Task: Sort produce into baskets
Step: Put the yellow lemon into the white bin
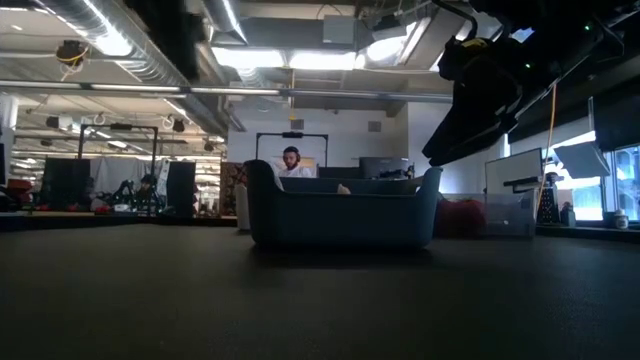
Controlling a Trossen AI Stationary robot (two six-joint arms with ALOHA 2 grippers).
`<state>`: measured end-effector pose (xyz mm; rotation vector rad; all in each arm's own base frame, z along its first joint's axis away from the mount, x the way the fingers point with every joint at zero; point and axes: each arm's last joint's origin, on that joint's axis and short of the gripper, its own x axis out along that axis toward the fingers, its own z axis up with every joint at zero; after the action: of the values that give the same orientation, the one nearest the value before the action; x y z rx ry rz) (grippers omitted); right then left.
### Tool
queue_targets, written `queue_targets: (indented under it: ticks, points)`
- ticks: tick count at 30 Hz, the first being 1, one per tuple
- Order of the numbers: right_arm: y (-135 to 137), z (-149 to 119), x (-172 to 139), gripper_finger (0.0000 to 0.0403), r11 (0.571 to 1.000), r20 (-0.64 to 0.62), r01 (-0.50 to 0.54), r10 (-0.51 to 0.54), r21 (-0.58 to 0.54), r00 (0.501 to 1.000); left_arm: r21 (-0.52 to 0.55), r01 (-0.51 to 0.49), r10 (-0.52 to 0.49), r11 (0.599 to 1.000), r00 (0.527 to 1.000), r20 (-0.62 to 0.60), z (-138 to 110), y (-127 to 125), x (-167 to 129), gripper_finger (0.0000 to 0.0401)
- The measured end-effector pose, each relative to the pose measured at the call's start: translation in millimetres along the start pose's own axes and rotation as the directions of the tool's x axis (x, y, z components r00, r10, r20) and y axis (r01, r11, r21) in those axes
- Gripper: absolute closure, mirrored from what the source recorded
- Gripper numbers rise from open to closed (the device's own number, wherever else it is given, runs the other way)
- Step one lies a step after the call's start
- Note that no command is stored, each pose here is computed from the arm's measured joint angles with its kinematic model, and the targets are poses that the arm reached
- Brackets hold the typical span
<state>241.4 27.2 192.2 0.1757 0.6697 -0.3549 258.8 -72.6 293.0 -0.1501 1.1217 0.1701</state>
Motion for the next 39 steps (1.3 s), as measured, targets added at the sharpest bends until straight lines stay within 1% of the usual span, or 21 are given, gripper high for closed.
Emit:
queue_targets:
  ticks: [4, 9, 14, 20, 22, 24, 26, 28, 32, 36, 39]
  points:
    - [0.0, 0.0, 0.0, 0.0026, 1.0, 0.001, 0.001, -0.001, 0.0, 1.0, -0.063, 0.041, -0.041, 0.997, 0.999, 0.001, -16.4, -13.3, -18.5, 0.0246]
    - [-0.2, 0.1, 0.0, 0.0026, 1.0, 0.003, 0.008, -0.008, 0.0, 1.0, -0.131, 0.077, -0.08, 0.988, 0.997, -0.022, -36.8, -31.7, -32.2, 0.0246]
    - [-0.1, -0.2, 0.8, 0.0026, 1.0, 0.003, 0.012, -0.012, -0.002, 1.0, -0.124, 0.118, -0.123, 0.985, 0.992, -0.031, -51.2, -50.2, -38.1, 0.0246]
    - [1.1, -4.9, 8.5, 0.0026, 0.999, -0.025, 0.029, -0.03, -0.02, 0.999, -0.084, 0.148, -0.15, 0.985, 0.989, -0.01, -53.0, -57.1, -39.5, 0.0246]
    - [1.7, -7.1, 12.0, 0.0026, 0.999, -0.038, 0.035, -0.035, -0.023, 0.999, -0.067, 0.136, -0.135, 0.988, 0.99, 0.031, -50.8, -57.5, -39.6, 0.0246]
    - [2.5, -8.3, 14.9, 0.0026, 0.999, -0.046, 0.038, -0.039, -0.025, 0.998, -0.107, 0.118, -0.111, 0.987, 0.992, 0.066, -47.2, -55.4, -38.8, 0.0245]
    - [2.9, -10.4, 17.8, 0.0026, 0.999, -0.058, 0.043, -0.044, -0.03, 0.997, -0.149, 0.117, -0.107, 0.982, 0.992, 0.069, -44.7, -53.1, -37.8, 0.0235]
    - [3.2, -11.6, 19.0, 0.0026, 0.999, -0.068, 0.04, -0.042, -0.033, 0.997, -0.168, 0.115, -0.105, 0.979, 0.992, 0.062, -43.7, -52.1, -36.7, 0.0217]
    - [3.9, -11.4, 19.1, 0.0026, 0.999, -0.072, 0.019, -0.021, -0.03, 0.997, -0.2, 0.116, -0.109, 0.973, 0.993, 0.045, -43.4, -53.1, -33.9, 0.0164]
    - [4.1, -10.9, 19.1, 0.0026, 0.999, -0.068, 0.017, -0.019, -0.032, 0.997, -0.182, 0.122, -0.122, 0.976, 0.992, 0.013, -45.2, -55.3, -31.9, 0.012]
    - [4.9, -9.1, 19.3, 0.0026, 0.999, -0.049, 0.008, -0.01, -0.034, 0.999, -0.168, 0.141, -0.145, 0.976, 0.989, -0.009, -48.5, -58.4, -33.0, 0.0108]
